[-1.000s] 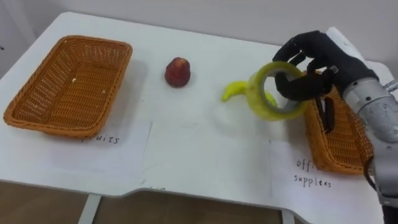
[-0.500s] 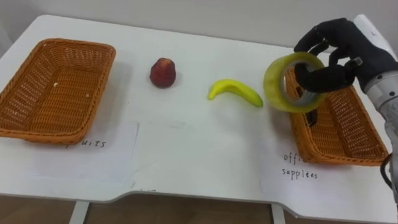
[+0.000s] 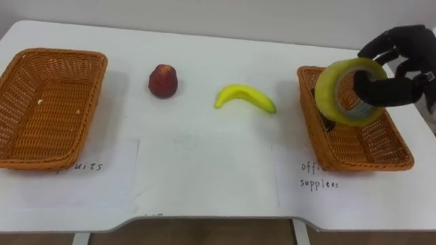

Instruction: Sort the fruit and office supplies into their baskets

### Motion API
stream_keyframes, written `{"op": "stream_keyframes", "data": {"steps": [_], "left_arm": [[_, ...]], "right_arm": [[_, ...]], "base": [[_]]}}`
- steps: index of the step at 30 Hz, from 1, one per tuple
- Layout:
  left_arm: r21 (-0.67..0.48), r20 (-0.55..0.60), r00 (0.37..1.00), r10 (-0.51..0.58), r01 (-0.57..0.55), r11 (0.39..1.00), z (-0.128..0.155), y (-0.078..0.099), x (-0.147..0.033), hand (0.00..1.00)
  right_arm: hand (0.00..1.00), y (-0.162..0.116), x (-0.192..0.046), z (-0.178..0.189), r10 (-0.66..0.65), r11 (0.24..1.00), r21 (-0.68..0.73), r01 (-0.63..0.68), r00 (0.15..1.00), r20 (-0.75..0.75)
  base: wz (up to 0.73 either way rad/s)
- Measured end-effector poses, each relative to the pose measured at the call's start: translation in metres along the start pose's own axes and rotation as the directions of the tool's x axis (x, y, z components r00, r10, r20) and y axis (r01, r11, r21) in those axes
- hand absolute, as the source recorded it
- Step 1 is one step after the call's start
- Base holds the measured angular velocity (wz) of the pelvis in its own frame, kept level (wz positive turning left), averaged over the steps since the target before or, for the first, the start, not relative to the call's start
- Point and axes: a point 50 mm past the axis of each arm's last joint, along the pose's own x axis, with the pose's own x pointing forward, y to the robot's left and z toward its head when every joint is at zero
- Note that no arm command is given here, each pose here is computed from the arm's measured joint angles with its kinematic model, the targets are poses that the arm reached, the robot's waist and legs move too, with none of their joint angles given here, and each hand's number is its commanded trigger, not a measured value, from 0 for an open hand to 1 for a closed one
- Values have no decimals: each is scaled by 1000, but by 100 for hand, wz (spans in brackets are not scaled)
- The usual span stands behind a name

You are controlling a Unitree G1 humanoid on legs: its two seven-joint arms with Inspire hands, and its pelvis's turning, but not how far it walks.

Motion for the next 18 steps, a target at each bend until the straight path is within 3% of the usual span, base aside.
{"op": "stream_keyframes", "data": {"steps": [18], "left_arm": [[7,0,1000,-7,7,1000,0,1,0,0]], "right_arm": [[100,-1,0,-21,-28,997,66,32,997,-72]], "base": [[-2]]}}
